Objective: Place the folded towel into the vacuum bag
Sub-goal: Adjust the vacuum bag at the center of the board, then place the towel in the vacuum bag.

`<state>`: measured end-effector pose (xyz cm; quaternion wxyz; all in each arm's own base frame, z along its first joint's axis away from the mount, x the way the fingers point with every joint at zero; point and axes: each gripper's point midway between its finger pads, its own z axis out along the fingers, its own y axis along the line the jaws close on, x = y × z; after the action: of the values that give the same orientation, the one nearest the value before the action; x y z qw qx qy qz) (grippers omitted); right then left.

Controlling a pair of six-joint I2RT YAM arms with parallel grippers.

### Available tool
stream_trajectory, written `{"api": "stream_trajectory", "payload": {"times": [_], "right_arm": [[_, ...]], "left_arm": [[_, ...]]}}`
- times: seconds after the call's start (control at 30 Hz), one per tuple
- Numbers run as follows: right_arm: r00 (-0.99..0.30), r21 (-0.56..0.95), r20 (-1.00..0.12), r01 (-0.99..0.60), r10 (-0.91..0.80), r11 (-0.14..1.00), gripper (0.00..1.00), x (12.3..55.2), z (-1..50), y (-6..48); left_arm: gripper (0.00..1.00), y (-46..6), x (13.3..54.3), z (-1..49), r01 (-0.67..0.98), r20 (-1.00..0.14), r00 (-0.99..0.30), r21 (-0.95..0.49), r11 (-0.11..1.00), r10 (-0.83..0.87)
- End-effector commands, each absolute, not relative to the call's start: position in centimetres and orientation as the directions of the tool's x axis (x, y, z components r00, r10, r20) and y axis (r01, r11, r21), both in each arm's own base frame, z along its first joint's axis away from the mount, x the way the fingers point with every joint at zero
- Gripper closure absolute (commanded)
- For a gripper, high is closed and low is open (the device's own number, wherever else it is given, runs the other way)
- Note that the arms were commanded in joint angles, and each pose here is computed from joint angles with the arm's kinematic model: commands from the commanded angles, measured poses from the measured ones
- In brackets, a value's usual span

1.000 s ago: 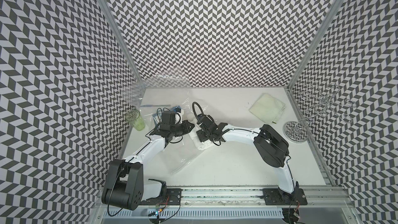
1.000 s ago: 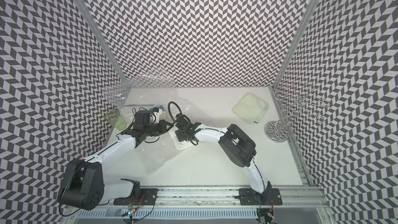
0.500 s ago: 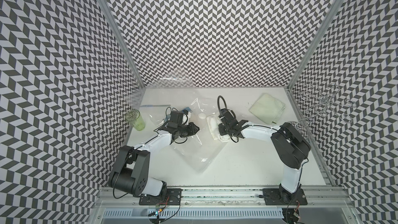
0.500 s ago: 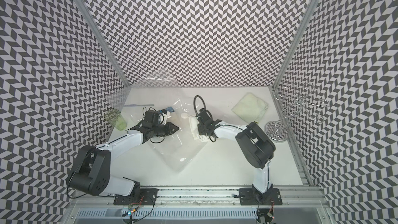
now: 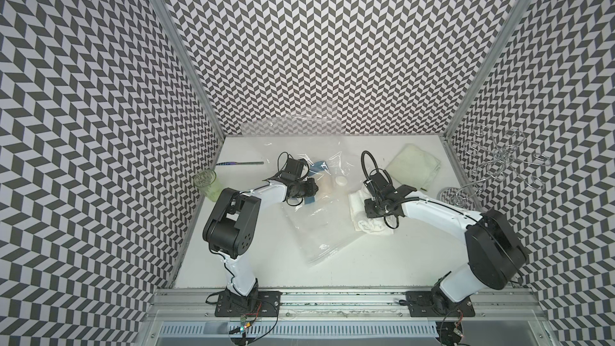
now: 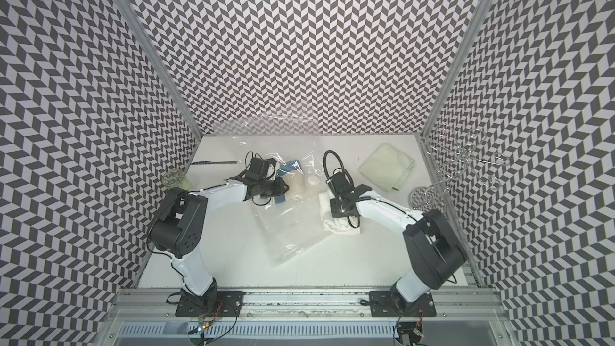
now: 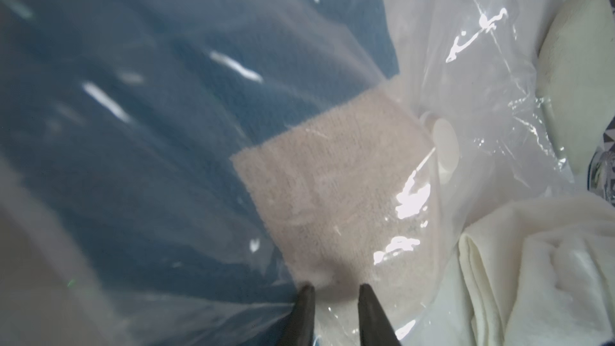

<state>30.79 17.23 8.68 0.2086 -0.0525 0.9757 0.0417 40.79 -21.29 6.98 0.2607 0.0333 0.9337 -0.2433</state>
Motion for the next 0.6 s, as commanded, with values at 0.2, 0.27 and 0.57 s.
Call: {"api": "stream_trajectory", "payload": {"times": [0.2, 0.27, 0.57], "right_arm": [[-0.787, 0.166, -0.611, -0.023, 0.084, 0.986, 0.85, 32.6, 20.4, 13.3], [-0.761, 0.173, -0.639, -0.005, 0.109, 0.985, 0.86, 32.8, 21.5, 12.4], [-0.686, 0.212, -0.712, -0.005, 0.150, 0.977, 0.86, 32.3, 25.2, 11.3]], "left_arm": [[0.39, -29.0, 29.1, 16.2, 0.625, -0.646, -0.679, -0.259, 0.736, 0.349], [0.34, -31.0, 25.5, 15.8, 0.697, -0.639, -0.642, -0.256, 0.670, 0.423], [0.14, -34.1, 18.8, 7.9, 0.826, -0.489, -0.494, -0.006, 0.563, 0.719]]}}
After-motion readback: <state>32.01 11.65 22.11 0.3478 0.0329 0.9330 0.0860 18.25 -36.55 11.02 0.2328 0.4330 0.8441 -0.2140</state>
